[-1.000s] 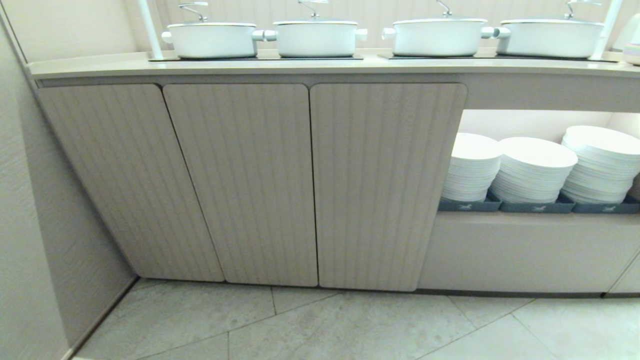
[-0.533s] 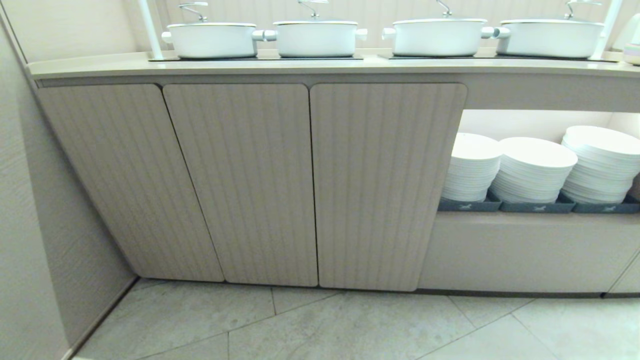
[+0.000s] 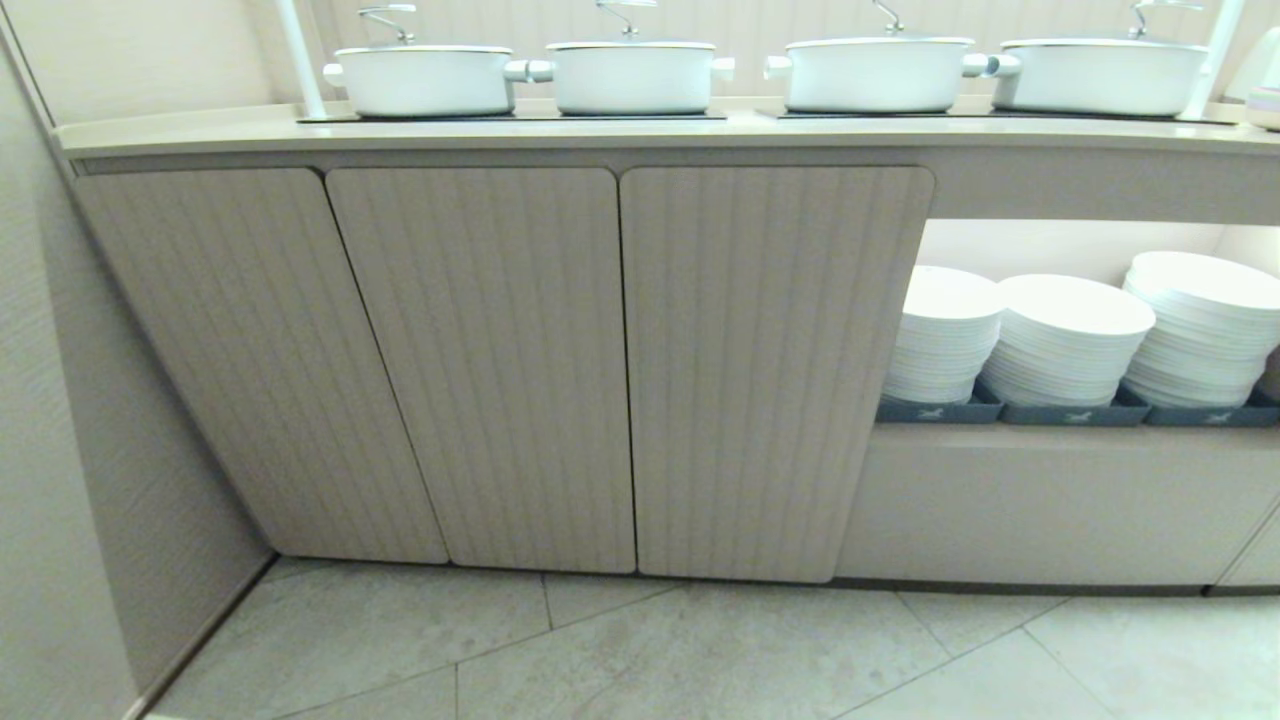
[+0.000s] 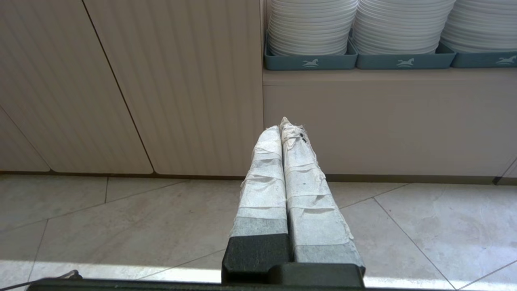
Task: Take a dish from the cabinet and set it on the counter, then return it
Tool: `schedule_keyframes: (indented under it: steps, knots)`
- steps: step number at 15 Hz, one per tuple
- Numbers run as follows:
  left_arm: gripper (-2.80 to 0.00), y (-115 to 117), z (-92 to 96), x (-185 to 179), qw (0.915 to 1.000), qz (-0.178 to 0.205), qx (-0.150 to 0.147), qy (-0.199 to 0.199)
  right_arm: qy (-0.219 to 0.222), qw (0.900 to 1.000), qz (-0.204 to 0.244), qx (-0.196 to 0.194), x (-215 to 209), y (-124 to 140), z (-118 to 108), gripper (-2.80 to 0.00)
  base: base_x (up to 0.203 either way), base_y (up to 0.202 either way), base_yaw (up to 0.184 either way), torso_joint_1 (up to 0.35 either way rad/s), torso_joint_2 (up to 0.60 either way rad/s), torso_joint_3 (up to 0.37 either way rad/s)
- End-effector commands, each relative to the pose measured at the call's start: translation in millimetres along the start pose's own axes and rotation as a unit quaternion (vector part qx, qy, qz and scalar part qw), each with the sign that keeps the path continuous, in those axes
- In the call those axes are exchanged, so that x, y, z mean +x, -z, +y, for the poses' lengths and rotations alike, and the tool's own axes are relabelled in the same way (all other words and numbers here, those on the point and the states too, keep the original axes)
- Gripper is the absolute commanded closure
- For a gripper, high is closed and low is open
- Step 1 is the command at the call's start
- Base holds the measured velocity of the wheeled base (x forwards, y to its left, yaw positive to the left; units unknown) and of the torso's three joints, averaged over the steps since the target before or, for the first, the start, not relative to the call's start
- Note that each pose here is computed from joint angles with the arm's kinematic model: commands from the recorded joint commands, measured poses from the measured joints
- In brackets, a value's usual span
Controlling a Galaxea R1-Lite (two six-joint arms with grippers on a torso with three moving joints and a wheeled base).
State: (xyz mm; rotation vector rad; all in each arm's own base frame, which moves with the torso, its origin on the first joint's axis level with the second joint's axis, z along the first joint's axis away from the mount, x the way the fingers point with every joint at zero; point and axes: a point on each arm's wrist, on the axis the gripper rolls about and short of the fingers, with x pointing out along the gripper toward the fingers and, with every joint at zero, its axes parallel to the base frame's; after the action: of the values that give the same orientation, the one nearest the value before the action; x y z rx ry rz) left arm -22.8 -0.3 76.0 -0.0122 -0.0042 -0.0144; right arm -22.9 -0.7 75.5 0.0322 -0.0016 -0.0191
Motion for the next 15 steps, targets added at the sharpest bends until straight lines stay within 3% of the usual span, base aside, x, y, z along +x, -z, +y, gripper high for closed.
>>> schedule_keyframes:
  steps: [1,15]
  knots:
    - [0.00,0.0,0.0,0.0,1.0000,0.000,0.000,0.001,0.000,1.000,0.000,0.000,0.1,-0.1,0.0,0.00,0.000,0.000,0.000,0.000,0.00,0.000]
    - [0.00,-0.4,0.0,-0.1,1.0000,-0.001,0.000,0.001,0.001,1.000,0.003,0.000,-0.2,-0.2,-0.1,0.00,0.000,0.000,0.000,0.000,0.00,0.000]
